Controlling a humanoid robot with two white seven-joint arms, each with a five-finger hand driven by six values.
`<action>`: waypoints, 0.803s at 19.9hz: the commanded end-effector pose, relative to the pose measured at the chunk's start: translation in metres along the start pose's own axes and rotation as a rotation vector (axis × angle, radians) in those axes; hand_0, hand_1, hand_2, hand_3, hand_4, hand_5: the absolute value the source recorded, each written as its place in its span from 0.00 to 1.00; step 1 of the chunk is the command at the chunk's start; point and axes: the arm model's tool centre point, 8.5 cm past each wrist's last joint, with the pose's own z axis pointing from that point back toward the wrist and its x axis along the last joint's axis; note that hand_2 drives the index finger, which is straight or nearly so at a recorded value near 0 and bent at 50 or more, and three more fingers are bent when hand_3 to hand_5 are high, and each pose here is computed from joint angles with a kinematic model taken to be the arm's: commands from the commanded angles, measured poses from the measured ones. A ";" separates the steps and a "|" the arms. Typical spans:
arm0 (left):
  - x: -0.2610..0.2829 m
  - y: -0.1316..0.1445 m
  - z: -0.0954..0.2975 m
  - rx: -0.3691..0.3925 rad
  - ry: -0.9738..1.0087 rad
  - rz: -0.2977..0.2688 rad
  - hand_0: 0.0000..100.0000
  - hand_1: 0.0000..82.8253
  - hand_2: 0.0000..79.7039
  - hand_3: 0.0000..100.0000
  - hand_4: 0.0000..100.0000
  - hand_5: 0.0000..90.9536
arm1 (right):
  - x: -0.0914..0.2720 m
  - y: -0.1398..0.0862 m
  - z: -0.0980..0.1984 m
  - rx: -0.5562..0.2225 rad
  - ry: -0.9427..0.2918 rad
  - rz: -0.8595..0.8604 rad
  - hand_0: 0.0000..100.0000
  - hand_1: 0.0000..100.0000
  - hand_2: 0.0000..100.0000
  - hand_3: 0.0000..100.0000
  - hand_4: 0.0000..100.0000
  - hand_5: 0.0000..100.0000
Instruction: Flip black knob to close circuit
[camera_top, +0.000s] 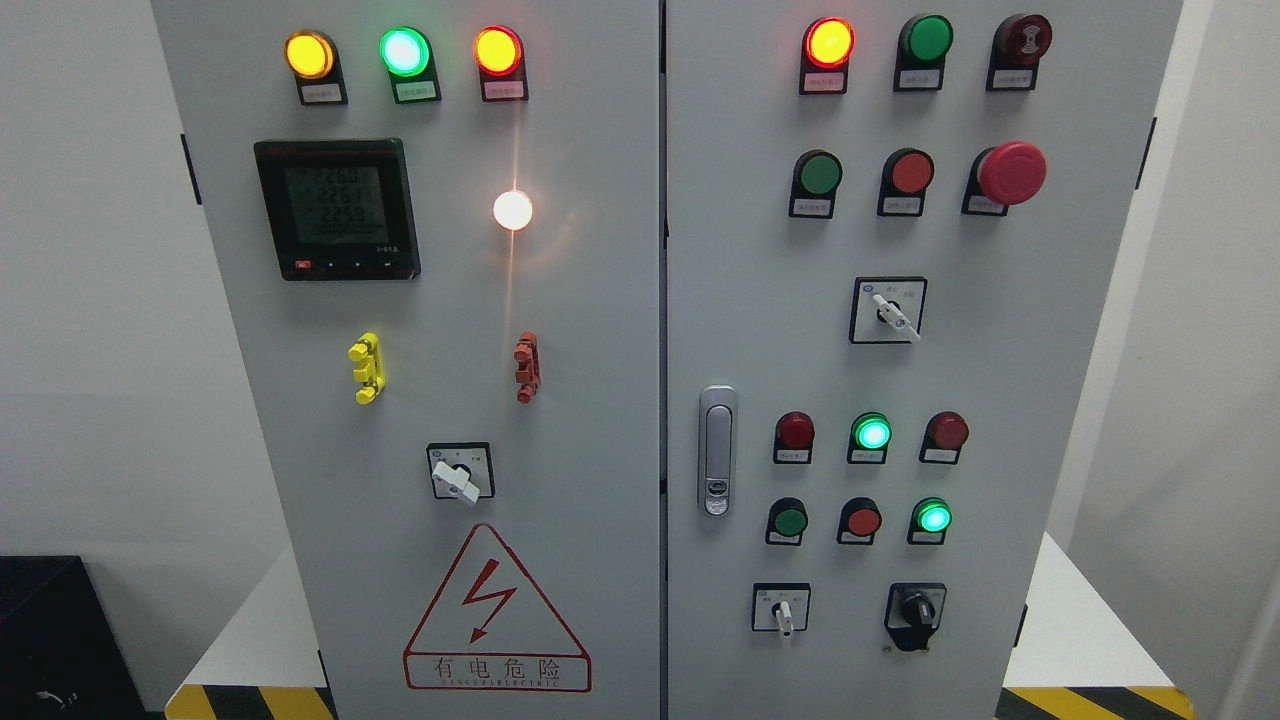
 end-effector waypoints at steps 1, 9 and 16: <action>-0.006 -0.002 0.000 -0.003 -0.002 0.002 0.12 0.67 0.00 0.00 0.00 0.00 | 0.041 0.004 -0.002 -0.028 -0.126 0.097 0.00 0.12 0.24 0.32 0.27 0.10; -0.006 -0.002 0.000 -0.003 -0.002 0.002 0.12 0.67 0.00 0.00 0.00 0.00 | 0.093 0.012 0.000 -0.175 -0.289 0.372 0.00 0.11 0.64 0.76 0.70 0.65; -0.006 -0.002 0.000 -0.003 -0.002 0.002 0.12 0.67 0.00 0.00 0.00 0.00 | 0.157 0.024 0.011 -0.265 -0.502 0.527 0.00 0.10 0.80 0.89 0.79 0.79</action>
